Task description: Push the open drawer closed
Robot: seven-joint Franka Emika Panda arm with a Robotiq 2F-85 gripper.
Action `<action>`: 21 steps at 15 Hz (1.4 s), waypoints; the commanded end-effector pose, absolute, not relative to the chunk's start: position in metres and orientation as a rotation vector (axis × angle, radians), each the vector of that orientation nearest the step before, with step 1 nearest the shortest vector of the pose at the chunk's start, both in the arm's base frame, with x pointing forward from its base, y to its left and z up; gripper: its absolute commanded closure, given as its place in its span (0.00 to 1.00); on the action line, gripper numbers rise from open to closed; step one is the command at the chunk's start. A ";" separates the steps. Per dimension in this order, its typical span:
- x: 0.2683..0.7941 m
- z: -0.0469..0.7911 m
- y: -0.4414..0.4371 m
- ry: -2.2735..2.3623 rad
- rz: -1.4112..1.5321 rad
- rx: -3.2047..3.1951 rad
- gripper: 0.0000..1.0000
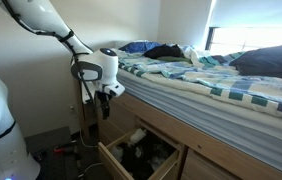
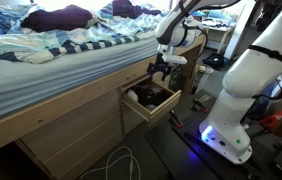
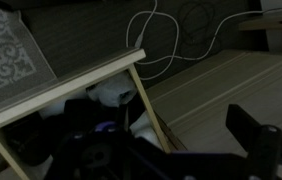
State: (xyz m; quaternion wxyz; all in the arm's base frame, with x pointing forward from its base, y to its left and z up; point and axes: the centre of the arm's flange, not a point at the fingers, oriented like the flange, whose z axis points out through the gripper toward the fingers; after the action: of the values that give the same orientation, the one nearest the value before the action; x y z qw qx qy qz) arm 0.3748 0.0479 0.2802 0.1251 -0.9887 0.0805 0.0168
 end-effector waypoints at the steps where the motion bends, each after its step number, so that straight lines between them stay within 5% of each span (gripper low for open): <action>1: 0.364 0.245 0.037 0.383 0.185 -2.819 0.00; 17: 0.357 0.190 0.005 0.732 0.373 -2.702 0.00; 18: 0.359 0.185 0.004 0.737 0.384 -2.705 0.23; 21: 0.358 0.169 -0.002 0.807 0.439 -2.713 0.44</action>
State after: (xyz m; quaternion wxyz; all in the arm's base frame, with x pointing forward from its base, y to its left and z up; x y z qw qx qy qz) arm 0.3520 0.0032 0.1832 0.1547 -0.9444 0.2564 0.1360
